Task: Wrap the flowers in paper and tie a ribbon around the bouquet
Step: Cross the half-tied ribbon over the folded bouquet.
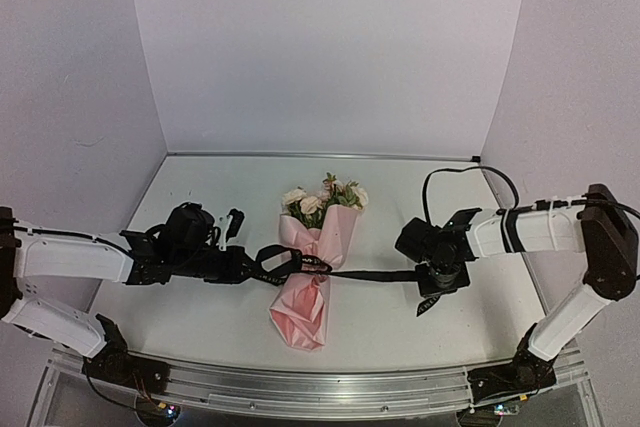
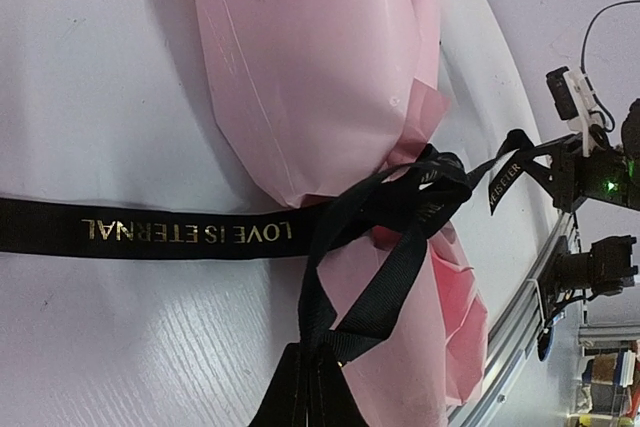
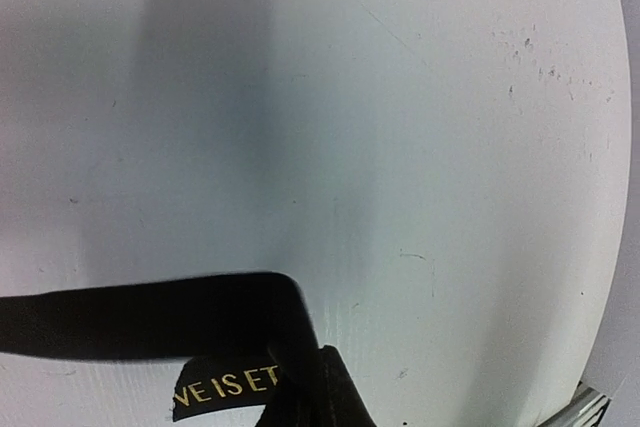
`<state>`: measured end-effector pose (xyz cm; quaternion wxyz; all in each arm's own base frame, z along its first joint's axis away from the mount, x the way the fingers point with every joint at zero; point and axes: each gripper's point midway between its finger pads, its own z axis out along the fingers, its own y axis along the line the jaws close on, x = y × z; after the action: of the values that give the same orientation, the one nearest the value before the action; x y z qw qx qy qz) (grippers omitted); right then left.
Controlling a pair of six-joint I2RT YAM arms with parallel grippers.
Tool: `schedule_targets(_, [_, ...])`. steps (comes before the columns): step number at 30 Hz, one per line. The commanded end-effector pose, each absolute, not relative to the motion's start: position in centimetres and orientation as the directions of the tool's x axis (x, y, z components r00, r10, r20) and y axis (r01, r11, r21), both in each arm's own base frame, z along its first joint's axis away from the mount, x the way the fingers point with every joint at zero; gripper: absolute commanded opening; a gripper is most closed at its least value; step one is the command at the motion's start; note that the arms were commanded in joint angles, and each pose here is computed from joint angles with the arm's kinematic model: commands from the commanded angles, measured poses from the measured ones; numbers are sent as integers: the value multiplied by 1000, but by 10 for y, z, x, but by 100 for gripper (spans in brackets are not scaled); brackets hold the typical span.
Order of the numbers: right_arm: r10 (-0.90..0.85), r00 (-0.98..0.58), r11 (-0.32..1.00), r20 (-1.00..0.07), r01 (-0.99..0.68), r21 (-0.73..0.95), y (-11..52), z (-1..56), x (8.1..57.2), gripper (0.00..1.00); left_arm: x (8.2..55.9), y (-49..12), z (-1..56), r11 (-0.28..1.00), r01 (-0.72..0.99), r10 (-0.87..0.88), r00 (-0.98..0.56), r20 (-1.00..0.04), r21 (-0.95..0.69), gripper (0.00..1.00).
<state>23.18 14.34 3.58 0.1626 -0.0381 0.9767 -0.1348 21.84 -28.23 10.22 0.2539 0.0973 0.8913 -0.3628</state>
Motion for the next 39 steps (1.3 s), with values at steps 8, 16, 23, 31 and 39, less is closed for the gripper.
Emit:
schedule_targets(8, [-270, -842, 958, -467, -281, -48, 200, 92, 235, 60, 212, -307, 128, 629, 444, 28, -833, -552, -638, 0])
schedule_targets(16, [-346, -687, 826, -638, -546, 140, 292, 117, 252, 69, 216, -314, 140, 615, 466, 32, -821, -570, -636, 0])
schedule_targets(23, [-502, -615, 706, -608, -698, 122, 341, 98, 253, 64, 217, -315, 145, 619, 474, 39, -815, -578, -626, 0])
schedule_targets(31, [-567, -604, 658, -560, -741, 135, 362, 77, 255, 61, 219, -317, 148, 619, 485, 53, -811, -583, -618, 0])
schedule_targets(39, [-580, -623, 659, -525, -738, 147, 370, 62, 257, 54, 222, -321, 152, 617, 494, 59, -806, -589, -613, 0])
